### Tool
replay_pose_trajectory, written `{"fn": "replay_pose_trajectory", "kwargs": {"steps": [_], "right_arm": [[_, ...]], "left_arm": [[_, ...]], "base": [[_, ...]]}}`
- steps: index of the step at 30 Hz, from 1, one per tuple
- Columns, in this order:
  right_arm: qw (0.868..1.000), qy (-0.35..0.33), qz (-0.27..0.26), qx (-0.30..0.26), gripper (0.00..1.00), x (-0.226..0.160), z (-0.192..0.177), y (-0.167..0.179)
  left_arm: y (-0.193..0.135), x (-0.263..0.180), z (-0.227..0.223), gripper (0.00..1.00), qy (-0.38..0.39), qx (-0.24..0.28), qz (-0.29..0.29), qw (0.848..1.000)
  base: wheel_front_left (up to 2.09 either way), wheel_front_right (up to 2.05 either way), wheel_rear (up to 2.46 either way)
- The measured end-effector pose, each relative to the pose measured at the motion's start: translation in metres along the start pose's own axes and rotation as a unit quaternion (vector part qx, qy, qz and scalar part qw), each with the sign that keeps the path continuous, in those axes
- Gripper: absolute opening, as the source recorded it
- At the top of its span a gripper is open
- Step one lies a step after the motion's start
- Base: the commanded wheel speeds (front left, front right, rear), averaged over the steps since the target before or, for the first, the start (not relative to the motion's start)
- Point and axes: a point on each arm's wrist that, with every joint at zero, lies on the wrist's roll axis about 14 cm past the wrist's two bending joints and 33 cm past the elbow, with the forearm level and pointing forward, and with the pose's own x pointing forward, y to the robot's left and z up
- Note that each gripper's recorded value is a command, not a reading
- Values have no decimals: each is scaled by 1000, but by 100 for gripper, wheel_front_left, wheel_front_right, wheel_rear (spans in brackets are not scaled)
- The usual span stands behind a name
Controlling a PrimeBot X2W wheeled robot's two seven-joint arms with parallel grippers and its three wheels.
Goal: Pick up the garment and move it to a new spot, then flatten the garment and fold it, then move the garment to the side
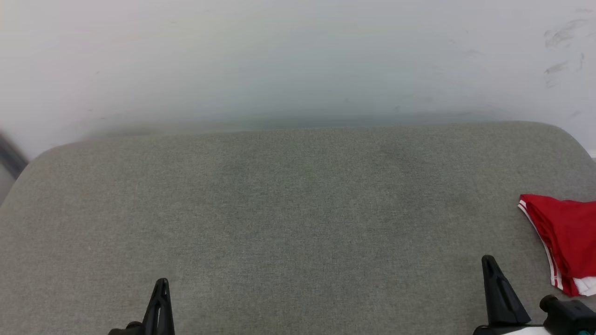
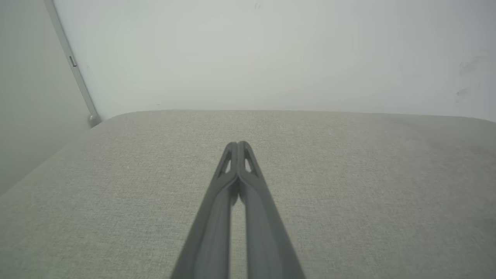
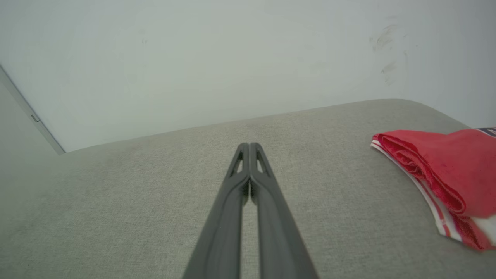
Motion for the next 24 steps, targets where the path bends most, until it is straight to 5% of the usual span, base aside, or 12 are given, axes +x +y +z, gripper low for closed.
{"fn": "replay_pose_trajectory", "kwargs": {"steps": [24], "right_arm": [[978,14,-43,204,0,12,-5,-14]], "left_arm": [[6,18,-21,0,57,-230,22,971]], "base": [[0,0,0]]}}
